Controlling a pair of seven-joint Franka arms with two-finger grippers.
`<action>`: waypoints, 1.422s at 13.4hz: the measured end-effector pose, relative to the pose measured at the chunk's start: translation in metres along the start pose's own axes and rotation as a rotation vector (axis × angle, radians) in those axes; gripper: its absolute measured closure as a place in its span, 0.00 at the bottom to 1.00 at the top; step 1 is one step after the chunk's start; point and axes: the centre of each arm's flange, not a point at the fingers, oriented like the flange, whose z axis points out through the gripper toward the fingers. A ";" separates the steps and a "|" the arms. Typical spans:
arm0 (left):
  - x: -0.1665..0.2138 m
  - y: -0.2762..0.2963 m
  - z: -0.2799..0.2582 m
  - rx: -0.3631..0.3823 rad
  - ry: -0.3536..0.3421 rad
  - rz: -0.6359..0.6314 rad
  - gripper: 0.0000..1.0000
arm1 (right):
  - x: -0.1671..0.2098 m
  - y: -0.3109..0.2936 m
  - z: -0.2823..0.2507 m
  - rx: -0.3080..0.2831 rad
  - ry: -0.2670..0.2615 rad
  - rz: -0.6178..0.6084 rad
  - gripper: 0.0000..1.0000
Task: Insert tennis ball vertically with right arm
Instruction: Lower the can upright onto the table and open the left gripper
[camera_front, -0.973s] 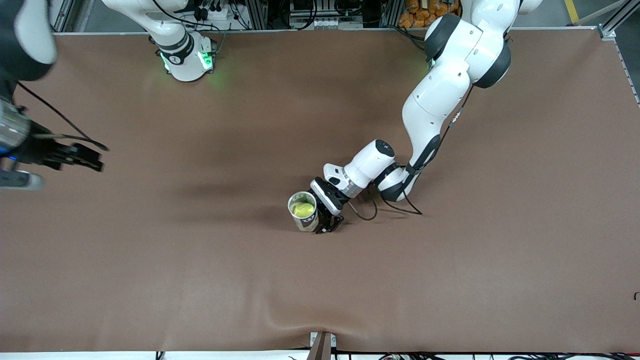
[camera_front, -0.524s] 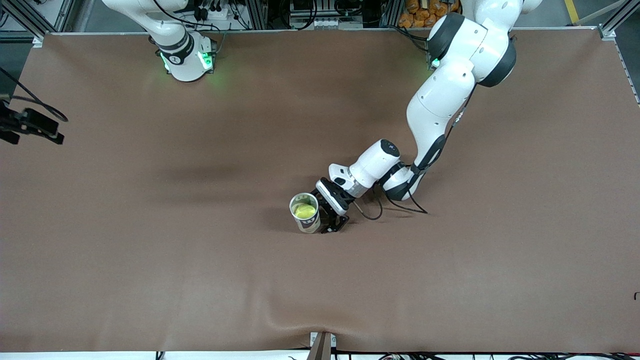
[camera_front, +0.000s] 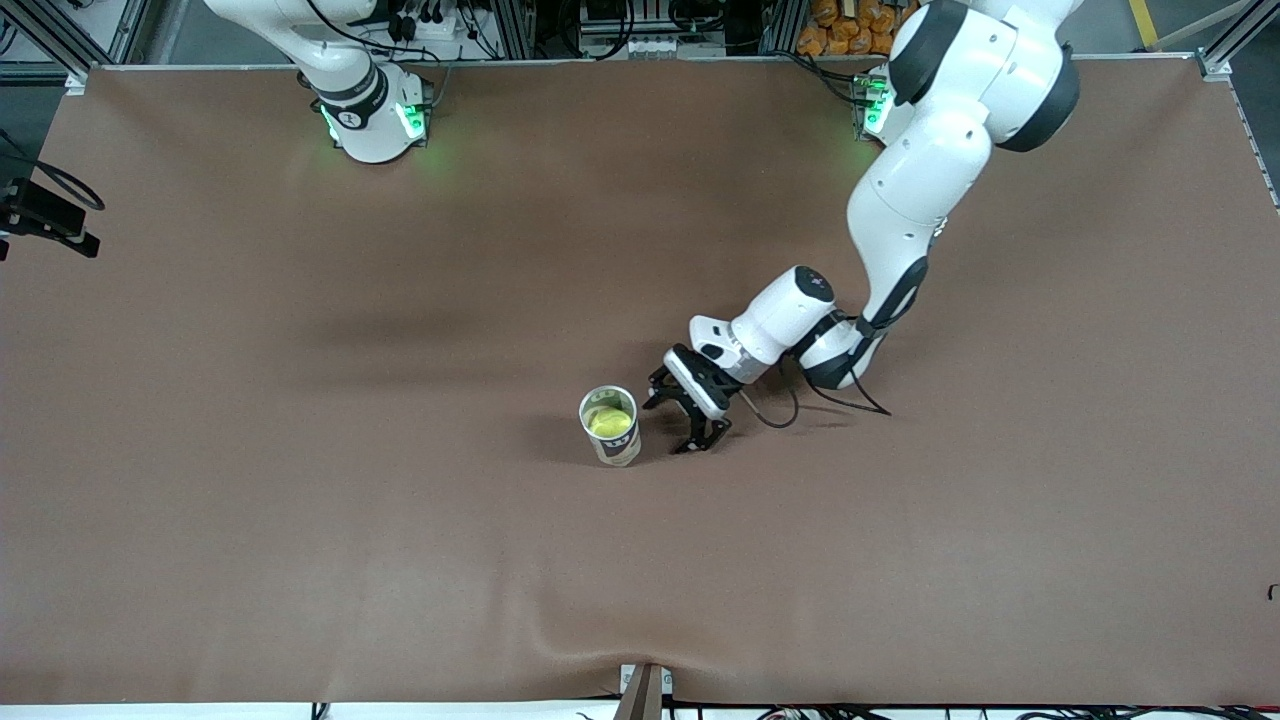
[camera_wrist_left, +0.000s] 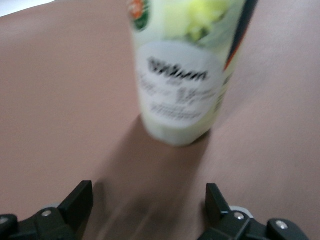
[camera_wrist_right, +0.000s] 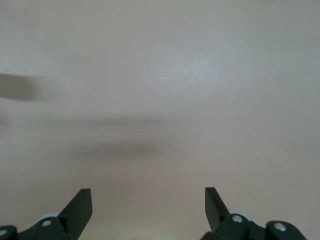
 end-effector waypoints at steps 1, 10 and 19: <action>-0.007 -0.014 -0.011 0.002 -0.006 -0.011 0.00 | -0.001 -0.004 0.001 0.007 -0.011 0.032 0.00; -0.062 -0.140 -0.107 0.054 0.044 -0.122 0.00 | -0.006 -0.020 0.006 0.011 -0.071 0.059 0.00; 0.015 -0.177 -0.151 0.069 0.225 -0.502 0.00 | -0.010 -0.021 -0.010 0.010 -0.044 0.058 0.00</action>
